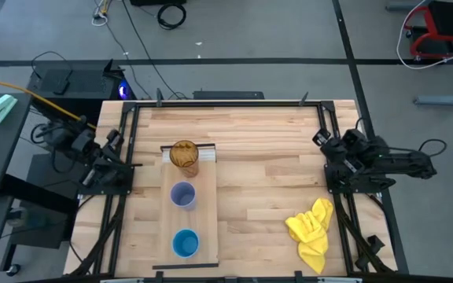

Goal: Stack small to large cups/mugs on shelf
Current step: Return to Home Position

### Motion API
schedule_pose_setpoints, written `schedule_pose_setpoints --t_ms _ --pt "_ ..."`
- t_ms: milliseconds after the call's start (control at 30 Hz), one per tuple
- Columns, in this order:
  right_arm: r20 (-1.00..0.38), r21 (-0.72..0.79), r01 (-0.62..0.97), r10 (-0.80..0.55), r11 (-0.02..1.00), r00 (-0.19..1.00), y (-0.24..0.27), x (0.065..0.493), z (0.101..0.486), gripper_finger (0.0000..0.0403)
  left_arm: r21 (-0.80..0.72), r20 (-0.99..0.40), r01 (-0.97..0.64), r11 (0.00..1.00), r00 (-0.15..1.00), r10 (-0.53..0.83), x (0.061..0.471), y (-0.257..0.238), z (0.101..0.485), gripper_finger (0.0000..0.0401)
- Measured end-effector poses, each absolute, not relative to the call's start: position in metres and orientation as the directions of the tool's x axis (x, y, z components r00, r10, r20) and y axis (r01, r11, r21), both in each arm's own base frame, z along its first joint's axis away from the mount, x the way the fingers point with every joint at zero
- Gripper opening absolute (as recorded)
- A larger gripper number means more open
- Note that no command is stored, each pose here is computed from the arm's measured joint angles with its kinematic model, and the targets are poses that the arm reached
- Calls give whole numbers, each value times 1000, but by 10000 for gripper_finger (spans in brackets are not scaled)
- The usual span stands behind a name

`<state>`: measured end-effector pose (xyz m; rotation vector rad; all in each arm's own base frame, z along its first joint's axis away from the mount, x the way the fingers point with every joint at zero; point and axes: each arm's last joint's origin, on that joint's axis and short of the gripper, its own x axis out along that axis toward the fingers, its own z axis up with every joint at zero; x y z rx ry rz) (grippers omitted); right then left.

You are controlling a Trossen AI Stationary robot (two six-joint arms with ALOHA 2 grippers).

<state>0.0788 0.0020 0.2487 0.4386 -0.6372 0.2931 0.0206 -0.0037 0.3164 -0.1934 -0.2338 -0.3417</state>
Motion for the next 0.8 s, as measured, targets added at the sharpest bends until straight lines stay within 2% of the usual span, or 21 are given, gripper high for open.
schedule_pose_setpoints --t_ms 400,800 --pt "583 329 -377 128 866 802 2 84 234 10 -148 247 330 932 925 -288 43 -23 283 23" --pt "478 392 -339 126 855 869 2 91 223 10 -182 248 321 929 930 -272 54 -32 262 36"
